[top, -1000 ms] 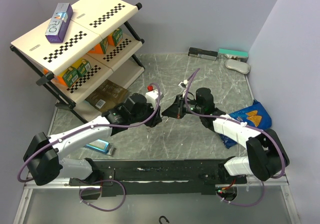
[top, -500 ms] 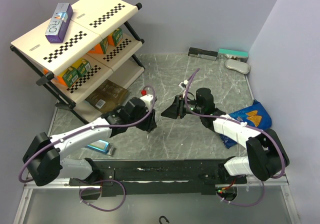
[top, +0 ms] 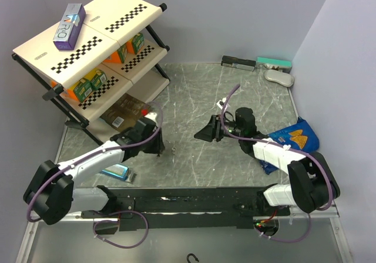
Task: Unlock with the key
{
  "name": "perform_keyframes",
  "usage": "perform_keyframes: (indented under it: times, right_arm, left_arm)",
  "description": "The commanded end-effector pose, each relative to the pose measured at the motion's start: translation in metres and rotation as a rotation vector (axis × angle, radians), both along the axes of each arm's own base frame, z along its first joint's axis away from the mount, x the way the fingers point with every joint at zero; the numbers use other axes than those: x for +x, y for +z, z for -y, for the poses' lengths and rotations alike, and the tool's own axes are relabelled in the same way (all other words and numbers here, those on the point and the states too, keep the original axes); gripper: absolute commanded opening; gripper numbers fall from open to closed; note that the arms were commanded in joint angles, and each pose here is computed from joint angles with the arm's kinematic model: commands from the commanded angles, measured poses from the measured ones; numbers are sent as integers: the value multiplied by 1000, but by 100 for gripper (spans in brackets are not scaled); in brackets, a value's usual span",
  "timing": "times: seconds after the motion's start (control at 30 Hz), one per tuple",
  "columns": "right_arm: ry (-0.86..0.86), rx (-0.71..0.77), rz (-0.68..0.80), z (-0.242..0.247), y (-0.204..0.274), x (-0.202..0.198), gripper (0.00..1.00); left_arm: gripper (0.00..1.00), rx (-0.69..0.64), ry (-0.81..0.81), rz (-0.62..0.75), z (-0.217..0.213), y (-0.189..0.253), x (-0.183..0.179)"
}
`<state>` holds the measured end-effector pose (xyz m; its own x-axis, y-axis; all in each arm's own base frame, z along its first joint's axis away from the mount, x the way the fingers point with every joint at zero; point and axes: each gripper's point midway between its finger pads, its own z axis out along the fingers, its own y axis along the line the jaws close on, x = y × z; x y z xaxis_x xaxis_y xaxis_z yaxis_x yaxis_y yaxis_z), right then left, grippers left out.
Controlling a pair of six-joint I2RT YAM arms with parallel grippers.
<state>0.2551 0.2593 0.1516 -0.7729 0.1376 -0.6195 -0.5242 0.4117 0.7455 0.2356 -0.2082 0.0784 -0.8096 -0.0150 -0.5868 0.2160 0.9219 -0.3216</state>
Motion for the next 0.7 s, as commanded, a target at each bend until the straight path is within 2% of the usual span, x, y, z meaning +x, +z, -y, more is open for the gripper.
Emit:
perform_keyframes:
  times: [0.0, 0.2, 0.37, 0.47, 0.67]
  right_arm:
    - [-4, 43, 89, 5, 20, 2, 56]
    - [-5, 69, 86, 12, 19, 1, 56]
    - [-7, 82, 89, 18, 19, 0, 56]
    - [0, 87, 90, 20, 19, -2, 56]
    - [-22, 70, 98, 29, 17, -3, 56]
  left_arm:
    - [1, -9, 153, 54, -24, 10, 25]
    - [1, 91, 252, 32, -59, -7, 47]
    - [1, 191, 344, 91, -87, -10, 74]
    - [1, 182, 352, 77, -87, -12, 89]
    - [1, 233, 344, 24, -91, -24, 85]
